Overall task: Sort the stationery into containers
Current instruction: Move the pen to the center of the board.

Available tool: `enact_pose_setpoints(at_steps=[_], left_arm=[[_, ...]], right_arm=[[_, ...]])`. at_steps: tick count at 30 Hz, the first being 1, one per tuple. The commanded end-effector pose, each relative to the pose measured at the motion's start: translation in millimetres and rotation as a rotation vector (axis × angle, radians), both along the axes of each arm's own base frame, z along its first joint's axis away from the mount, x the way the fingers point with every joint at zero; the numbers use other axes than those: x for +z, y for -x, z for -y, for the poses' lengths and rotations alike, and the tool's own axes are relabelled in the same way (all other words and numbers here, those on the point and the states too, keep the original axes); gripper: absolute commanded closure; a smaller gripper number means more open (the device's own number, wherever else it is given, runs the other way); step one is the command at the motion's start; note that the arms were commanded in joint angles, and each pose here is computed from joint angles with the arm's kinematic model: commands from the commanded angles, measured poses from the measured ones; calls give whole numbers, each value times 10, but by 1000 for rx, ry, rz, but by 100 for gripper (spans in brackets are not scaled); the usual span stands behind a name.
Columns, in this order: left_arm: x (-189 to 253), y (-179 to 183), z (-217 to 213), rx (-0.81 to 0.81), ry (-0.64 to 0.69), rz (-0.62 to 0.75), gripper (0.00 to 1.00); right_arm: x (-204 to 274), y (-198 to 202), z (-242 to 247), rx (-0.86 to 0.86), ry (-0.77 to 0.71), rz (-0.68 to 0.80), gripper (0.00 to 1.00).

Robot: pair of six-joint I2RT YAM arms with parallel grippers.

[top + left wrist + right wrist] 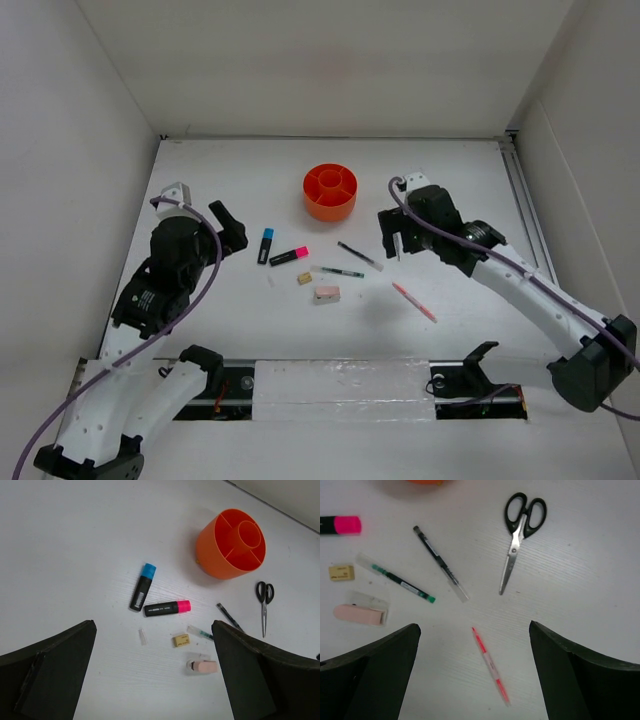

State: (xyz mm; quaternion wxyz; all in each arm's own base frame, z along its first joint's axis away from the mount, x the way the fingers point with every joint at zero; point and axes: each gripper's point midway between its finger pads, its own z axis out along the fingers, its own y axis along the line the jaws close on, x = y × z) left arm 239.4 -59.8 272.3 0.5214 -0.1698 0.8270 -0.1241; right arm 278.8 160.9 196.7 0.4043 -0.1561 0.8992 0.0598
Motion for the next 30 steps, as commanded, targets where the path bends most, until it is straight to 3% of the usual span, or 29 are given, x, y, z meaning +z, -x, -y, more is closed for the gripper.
enact_pose_setpoints(at_steps=[1, 5, 8, 10, 11, 12, 16, 20, 30], left_arm=[[172, -30, 106, -56, 46, 89, 0], [178, 6, 110, -64, 53, 98, 0], [212, 37, 121, -76, 66, 121, 0], [214, 42, 137, -84, 73, 130, 0], [214, 42, 137, -84, 73, 130, 0], [214, 42, 137, -84, 73, 130, 0], [219, 52, 164, -105, 75, 140, 0], [227, 69, 215, -134, 89, 148, 0], [270, 96, 257, -165, 96, 165, 0]], right_arm=[[-8, -78, -499, 106, -201, -22, 4], [-456, -31, -421, 73, -120, -203, 4], [-744, 12, -430, -33, -225, -353, 22], [-849, 73, -465, -122, -225, -329, 12], [-797, 69, -469, -149, -232, -305, 12], [-884, 115, -390, -191, -227, -308, 5], [-949, 343, -219, -322, -291, -317, 0], [-1113, 571, -9, -414, -289, -318, 0], [-1160, 592, 176, -538, -306, -314, 0]])
